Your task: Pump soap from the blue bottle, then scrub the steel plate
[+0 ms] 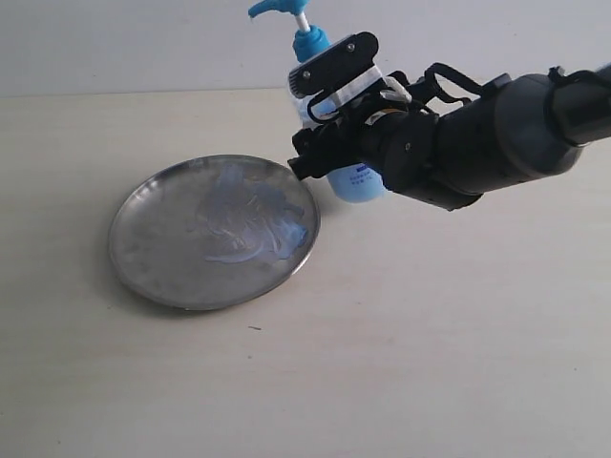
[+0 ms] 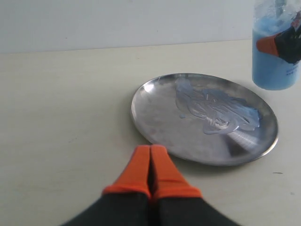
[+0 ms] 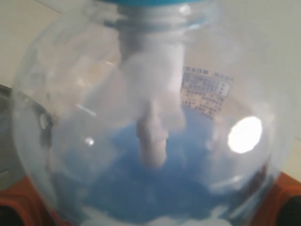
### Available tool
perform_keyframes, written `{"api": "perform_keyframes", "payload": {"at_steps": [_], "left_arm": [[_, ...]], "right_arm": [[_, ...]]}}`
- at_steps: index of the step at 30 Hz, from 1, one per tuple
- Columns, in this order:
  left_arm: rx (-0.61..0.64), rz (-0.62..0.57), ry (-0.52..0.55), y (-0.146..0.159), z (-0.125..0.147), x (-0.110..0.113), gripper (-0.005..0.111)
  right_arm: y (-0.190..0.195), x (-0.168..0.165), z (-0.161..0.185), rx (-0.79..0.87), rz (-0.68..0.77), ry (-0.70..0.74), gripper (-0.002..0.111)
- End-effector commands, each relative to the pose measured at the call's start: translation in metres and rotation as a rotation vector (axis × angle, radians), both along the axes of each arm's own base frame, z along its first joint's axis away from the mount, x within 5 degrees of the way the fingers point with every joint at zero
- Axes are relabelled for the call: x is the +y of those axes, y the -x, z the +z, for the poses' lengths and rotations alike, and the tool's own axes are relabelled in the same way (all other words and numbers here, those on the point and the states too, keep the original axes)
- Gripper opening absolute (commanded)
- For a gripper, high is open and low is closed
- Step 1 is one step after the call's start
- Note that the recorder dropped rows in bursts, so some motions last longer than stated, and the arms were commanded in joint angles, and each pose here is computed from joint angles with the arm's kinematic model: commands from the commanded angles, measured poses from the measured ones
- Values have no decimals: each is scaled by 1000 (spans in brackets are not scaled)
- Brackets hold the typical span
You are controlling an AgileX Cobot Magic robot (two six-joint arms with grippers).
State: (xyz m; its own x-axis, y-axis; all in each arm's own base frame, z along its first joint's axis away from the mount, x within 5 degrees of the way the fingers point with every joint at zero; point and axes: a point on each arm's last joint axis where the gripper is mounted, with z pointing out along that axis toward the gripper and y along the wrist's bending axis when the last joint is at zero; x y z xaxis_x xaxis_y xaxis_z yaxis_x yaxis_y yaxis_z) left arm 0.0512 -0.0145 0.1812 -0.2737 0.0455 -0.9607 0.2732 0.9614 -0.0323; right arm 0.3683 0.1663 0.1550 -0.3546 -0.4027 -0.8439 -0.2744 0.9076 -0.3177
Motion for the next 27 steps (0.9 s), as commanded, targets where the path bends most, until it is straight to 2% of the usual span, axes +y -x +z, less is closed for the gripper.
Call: {"api": "perform_keyframes", "payload": {"at_steps": [1,9,19,27], "left_arm": [[-13,-1,6,0,0,0,0],[-13,-1,6,0,0,0,0],[-13,-1,6,0,0,0,0],[-13,-1,6,0,0,0,0]], "right_arm": [[-16,-1,16,-131,0,56,0],[-30,7,9,-141,32,100,0],[-29,14,7,-126,111,105,0],[-30,15,-16,-86,140,165,0]]}}
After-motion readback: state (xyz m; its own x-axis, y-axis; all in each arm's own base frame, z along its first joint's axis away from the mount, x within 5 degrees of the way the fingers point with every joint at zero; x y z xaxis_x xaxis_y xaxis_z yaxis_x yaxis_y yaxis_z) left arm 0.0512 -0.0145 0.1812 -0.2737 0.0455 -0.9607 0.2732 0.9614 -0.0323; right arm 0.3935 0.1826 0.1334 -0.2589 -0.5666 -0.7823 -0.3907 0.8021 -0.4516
